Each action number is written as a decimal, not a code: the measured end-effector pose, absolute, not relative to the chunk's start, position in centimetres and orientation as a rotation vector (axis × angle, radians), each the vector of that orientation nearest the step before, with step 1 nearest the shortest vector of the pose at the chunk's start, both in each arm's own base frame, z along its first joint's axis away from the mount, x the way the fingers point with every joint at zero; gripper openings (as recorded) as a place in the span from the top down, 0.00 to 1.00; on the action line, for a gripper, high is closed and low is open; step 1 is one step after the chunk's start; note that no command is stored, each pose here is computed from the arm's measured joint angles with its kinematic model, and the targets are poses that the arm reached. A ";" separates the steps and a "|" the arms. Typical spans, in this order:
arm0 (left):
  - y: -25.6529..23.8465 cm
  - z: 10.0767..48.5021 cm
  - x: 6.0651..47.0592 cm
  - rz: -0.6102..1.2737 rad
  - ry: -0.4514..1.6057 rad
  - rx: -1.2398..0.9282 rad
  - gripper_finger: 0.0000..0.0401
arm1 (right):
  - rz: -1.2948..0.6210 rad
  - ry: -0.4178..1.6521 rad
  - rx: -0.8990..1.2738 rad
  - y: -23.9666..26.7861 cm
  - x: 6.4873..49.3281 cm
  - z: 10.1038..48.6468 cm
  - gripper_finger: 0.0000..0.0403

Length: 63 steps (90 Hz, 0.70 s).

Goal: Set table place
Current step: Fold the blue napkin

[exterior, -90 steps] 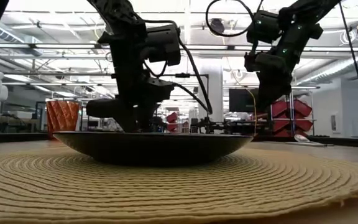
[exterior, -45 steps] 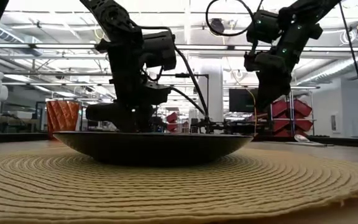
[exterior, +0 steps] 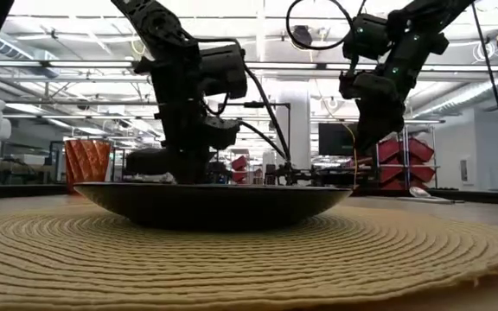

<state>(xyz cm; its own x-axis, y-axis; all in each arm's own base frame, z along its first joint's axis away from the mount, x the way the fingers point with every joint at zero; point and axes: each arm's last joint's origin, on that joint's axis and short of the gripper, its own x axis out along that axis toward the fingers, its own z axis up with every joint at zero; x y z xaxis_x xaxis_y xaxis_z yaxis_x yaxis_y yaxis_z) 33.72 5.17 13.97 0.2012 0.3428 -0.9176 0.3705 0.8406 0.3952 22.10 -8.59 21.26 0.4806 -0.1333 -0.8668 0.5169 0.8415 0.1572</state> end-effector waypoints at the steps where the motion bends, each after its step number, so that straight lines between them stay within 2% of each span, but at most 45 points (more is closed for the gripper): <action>1: 5.2 14.0 33.7 -0.013 1.399 0.628 0.99 | -0.412 0.997 0.431 -8.6 22.1 21.3 0.67; 21: 5.0 17.1 32.5 0.031 1.437 0.574 1.00 | -0.412 0.999 0.431 -8.6 22.1 21.3 0.67; 47: 3.5 21.0 28.2 0.110 1.557 0.263 1.00 | -0.399 1.006 0.427 -8.6 22.0 21.2 0.67; 63: 1.3 23.2 25.2 0.190 1.622 0.056 1.00 | -0.323 1.011 0.434 -8.1 22.2 21.2 0.67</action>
